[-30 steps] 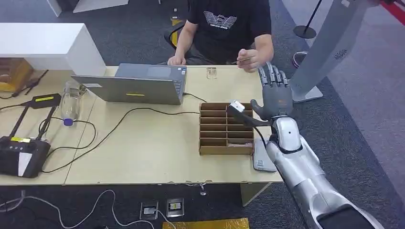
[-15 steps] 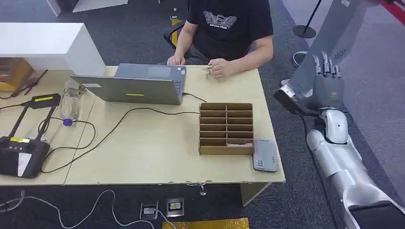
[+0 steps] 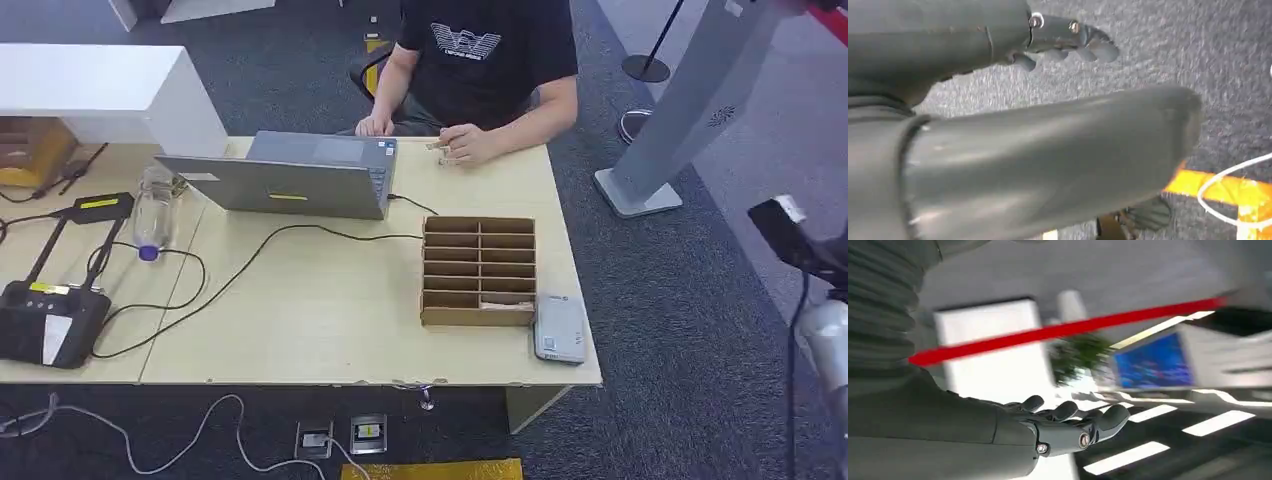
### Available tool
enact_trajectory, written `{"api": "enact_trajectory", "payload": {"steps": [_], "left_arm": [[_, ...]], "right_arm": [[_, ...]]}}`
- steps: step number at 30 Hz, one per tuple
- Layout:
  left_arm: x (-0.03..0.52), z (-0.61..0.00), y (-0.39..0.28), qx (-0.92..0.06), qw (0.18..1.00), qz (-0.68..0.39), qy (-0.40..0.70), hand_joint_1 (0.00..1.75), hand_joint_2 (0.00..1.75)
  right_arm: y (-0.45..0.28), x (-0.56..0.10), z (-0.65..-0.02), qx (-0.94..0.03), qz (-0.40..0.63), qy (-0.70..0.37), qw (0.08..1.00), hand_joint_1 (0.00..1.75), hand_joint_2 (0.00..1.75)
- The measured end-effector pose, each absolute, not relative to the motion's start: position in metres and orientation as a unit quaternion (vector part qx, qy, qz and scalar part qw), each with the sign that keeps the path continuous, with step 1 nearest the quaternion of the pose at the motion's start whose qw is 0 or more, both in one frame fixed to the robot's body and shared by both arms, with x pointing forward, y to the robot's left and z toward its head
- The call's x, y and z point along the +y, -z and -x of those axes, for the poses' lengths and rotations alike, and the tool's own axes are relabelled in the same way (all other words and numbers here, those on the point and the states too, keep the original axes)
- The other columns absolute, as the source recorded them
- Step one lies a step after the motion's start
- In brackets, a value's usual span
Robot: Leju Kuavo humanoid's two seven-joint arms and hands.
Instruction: Pass the card to the sensor for recognition and then transmit it.
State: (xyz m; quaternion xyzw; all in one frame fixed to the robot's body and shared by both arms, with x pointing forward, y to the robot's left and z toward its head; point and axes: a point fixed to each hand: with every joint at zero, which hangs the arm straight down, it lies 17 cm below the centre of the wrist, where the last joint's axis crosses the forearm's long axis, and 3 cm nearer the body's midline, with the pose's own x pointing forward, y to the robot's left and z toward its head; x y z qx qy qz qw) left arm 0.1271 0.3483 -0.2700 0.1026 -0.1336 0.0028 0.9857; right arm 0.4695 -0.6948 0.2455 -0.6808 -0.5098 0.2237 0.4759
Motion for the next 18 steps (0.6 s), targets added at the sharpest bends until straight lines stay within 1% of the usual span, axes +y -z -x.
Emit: {"api": "enact_trajectory", "payload": {"steps": [2,6,8,10,12,14,16,18], "left_arm": [[0.349,-0.118,0.272,-0.127,0.986,-0.105,-0.007,0.0,0.0],[0.351,-0.118,0.272,-0.126,0.986,-0.107,-0.014,0.0,0.0],[0.351,-0.117,0.272,-0.124,0.986,-0.107,-0.021,0.0,0.0],[0.349,-0.113,0.273,-0.116,0.987,-0.105,-0.03,0.0,0.0],[0.349,-0.111,0.273,-0.112,0.987,-0.106,-0.037,0.0,0.0],[0.349,-0.112,0.273,-0.112,0.987,-0.105,-0.039,0.0,0.0],[0.348,-0.114,0.273,-0.113,0.988,-0.103,-0.039,0.0,0.0],[0.349,-0.114,0.273,-0.115,0.987,-0.105,-0.039,0.0,0.0]], "right_arm": [[-0.216,-0.735,-0.431,-0.475,0.682,-0.175,0.527,0.0,1.75],[-0.146,-0.78,-0.357,-0.396,0.675,-0.119,0.611,0.0,1.75],[-0.106,-0.806,-0.302,-0.342,0.661,-0.043,0.667,0.0,1.75],[-0.06,-0.824,-0.234,-0.275,0.63,0.09,0.721,0.0,1.75],[-0.012,-0.82,-0.171,-0.199,0.592,0.215,0.751,0.0,1.75],[0.033,-0.794,-0.124,-0.116,0.566,0.281,0.766,0.0,1.75],[0.077,-0.75,-0.091,-0.039,0.555,0.272,0.786,0.0,1.75],[0.103,-0.713,-0.094,-0.031,0.564,0.19,0.803,0.0,1.75]]}}
